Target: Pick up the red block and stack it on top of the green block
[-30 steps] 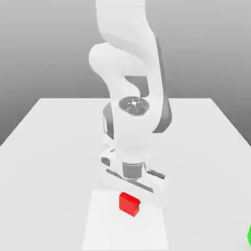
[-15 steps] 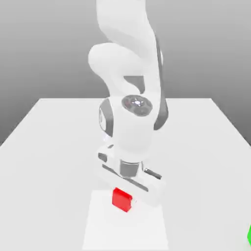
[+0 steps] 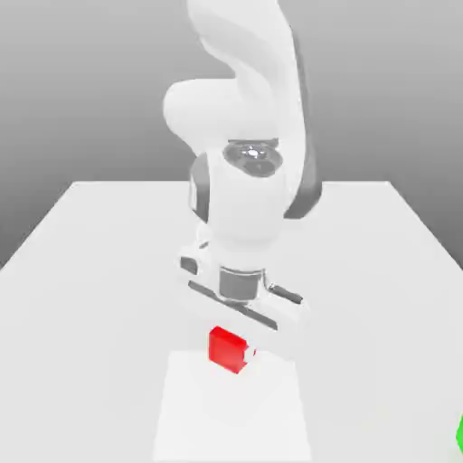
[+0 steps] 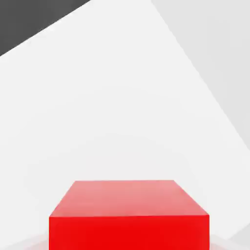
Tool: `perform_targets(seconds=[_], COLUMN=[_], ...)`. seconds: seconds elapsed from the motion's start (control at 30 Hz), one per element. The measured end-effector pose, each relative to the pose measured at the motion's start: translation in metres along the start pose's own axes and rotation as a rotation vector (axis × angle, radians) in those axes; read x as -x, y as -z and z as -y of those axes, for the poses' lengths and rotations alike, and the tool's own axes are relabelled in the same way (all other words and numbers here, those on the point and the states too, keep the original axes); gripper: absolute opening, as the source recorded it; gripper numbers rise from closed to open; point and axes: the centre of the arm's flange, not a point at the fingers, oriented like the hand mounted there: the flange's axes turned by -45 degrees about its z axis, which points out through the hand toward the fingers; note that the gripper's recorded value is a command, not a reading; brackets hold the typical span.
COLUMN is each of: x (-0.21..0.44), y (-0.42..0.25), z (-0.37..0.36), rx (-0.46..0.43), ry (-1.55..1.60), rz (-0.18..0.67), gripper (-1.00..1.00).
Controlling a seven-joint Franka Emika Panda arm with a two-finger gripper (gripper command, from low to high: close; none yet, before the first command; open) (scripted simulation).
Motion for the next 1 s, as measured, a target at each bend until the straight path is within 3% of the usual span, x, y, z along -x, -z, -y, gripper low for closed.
perform_targets(seconds=[0.2,0.5,0.77,0.87,0.9,1.0], x=[-0.006,0.013,0.078,0.087,0.088,0.088], y=[0.017,0.042,0.064,0.029,0.014,0.014], z=[0.022,0.174,0.301,0.316,0.317,0.317], rx=[-0.043,-0.022,-0.054,-0.060,-0.060,-0.060], ry=[0.060,0.507,0.876,0.911,0.914,0.914], rz=[0.004,-0.024,-0.011,-0.009,-0.009,-0.009], gripper=[-1.00,-1.00,-1.00,-1.00,1.00,1.00])
